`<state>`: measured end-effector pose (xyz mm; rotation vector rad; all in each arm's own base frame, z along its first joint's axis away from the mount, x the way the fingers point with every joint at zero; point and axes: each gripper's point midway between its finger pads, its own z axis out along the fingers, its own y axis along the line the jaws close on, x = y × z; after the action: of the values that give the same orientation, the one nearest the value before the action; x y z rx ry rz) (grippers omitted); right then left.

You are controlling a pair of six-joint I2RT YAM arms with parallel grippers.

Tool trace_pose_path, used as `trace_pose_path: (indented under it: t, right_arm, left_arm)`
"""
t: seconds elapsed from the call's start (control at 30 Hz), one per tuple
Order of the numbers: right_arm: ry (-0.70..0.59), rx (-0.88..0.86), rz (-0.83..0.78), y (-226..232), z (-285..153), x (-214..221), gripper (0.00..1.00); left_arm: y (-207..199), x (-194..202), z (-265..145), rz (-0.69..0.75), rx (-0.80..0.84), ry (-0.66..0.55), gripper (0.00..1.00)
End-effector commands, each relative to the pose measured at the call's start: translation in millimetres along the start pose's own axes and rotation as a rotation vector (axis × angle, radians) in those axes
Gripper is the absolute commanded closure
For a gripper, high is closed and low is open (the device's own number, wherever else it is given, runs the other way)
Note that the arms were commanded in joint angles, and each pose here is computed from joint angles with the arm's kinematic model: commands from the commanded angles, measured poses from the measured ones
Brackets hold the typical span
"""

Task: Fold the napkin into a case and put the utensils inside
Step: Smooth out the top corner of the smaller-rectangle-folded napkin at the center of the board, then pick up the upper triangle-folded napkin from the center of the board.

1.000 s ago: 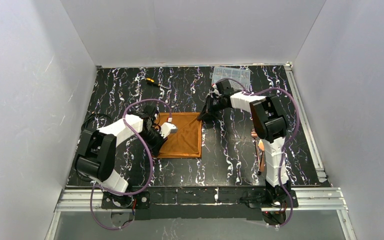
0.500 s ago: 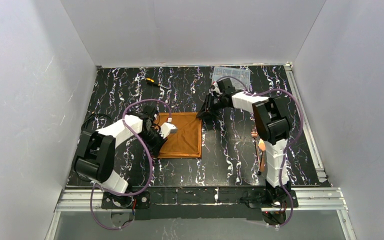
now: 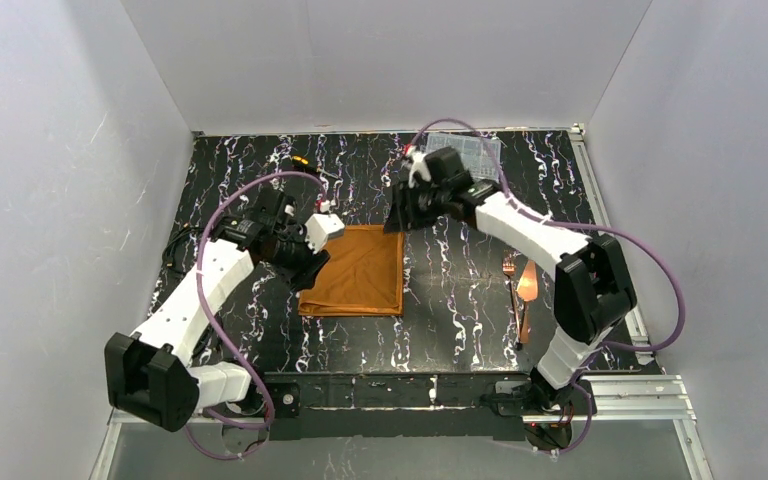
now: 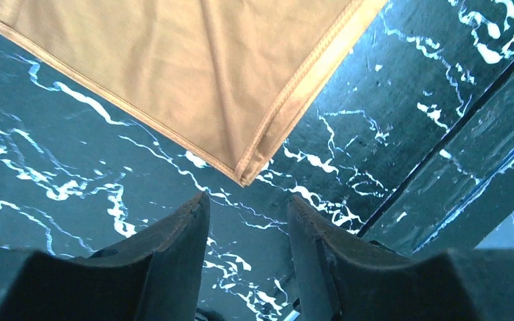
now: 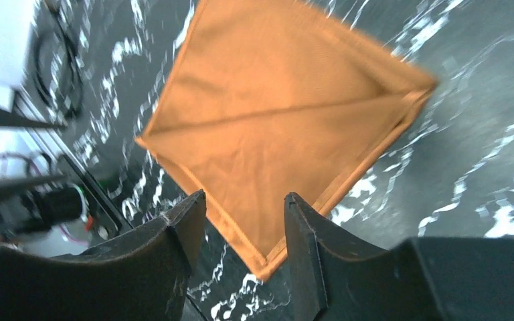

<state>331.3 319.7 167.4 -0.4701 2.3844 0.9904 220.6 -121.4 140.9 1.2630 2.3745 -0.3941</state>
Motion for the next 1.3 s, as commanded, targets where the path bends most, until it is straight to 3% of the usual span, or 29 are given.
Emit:
trace_pose_path:
  t: [0.0,0.2,0.43,1.27]
  right_arm:
    - [0.184,0.146,-0.047,-15,7,82,0.45]
    - [0.166,0.142,0.128,-4,0,126,0.48]
    - [0.204,0.093,0.289,-4,9,156,0.48]
    - [0.289,0.062,0.42,-3,31,181,0.54]
  left_arm:
    - [-11,40,23,-0.06,0.039,0.119,0.59]
    - [-10,31,29,0.042,-0.01,-0.042,0.59]
    - [4,45,42,0.158,-0.029,0.033,0.59]
    - [9,50,48,0.174,-0.053,0.04,0.59]
